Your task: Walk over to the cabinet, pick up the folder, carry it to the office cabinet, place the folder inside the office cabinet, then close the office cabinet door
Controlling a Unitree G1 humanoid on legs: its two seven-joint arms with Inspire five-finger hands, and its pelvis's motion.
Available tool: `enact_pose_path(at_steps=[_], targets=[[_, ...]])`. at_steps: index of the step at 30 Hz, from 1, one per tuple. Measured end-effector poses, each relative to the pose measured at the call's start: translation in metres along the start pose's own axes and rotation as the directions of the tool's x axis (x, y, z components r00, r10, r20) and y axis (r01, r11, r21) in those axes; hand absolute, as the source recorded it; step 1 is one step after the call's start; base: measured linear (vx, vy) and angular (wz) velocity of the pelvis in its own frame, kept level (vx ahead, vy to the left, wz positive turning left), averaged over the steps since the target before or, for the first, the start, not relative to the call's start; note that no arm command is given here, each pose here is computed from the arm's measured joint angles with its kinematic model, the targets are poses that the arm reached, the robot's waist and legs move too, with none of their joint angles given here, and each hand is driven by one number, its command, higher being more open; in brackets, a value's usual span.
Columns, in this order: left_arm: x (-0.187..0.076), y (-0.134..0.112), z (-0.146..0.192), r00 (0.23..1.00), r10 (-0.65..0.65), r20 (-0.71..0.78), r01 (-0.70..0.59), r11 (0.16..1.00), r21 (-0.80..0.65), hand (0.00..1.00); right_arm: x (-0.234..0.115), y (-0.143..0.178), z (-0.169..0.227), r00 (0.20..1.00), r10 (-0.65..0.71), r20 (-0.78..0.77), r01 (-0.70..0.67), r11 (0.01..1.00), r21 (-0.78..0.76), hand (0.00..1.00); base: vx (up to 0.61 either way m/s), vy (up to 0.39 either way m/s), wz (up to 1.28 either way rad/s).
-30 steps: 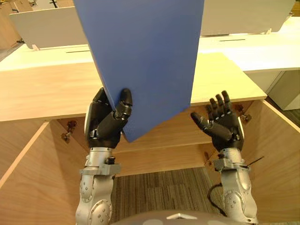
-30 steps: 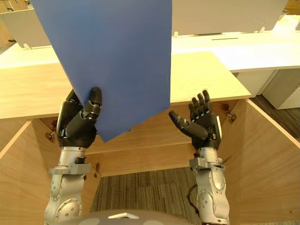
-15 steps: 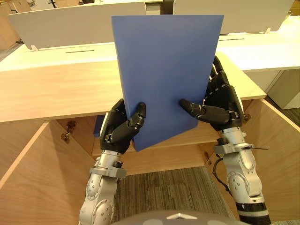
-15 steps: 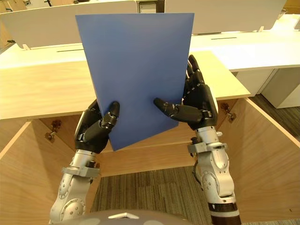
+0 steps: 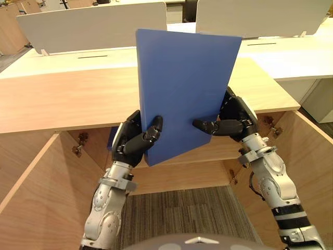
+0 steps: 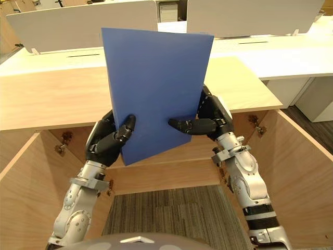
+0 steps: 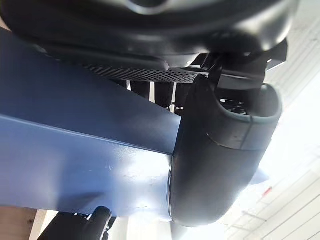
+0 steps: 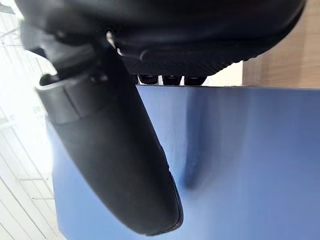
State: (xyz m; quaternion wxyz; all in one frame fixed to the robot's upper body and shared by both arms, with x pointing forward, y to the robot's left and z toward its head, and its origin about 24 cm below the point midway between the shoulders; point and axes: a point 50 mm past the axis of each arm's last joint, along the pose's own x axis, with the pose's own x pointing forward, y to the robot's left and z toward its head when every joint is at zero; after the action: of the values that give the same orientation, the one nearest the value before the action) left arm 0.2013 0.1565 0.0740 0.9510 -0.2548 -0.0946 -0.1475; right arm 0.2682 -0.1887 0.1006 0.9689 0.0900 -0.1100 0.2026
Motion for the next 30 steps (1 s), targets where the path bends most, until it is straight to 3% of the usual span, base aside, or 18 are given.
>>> enact_pose_path(at_steps=[10,11,16,23,30], targets=[[0.009,0.005,0.007,0.999,-0.014,0.04,0.014,1.0,0.005,0.0,-0.001,0.002,-0.016,0.999,-0.007,-0.038,0.01,0.996,0.085,0.0,0.0,0.0,0.01],[0.009,0.006,0.006,0.999,-0.015,0.038,0.014,1.0,0.005,1.0,-0.001,0.002,-0.017,0.999,-0.008,-0.036,0.011,0.996,0.089,0.0,0.0,0.0,0.0],[0.009,0.009,0.0,0.999,0.023,0.034,-0.023,1.0,-0.015,1.0,0.002,0.009,-0.016,1.0,0.02,-0.003,-0.02,0.995,0.095,0.0,0.0,0.0,0.0],[0.009,0.008,0.003,0.998,0.035,0.052,-0.039,0.995,0.093,1.0,0.004,0.013,-0.021,1.0,-0.025,-0.009,0.025,0.995,0.096,0.0,0.0,-0.001,0.02],[0.004,-0.001,0.037,0.946,0.146,0.288,-0.207,0.959,0.194,1.0,0.01,0.034,-0.017,0.997,-0.049,0.062,0.04,0.988,0.148,0.0,0.0,-0.008,0.06]])
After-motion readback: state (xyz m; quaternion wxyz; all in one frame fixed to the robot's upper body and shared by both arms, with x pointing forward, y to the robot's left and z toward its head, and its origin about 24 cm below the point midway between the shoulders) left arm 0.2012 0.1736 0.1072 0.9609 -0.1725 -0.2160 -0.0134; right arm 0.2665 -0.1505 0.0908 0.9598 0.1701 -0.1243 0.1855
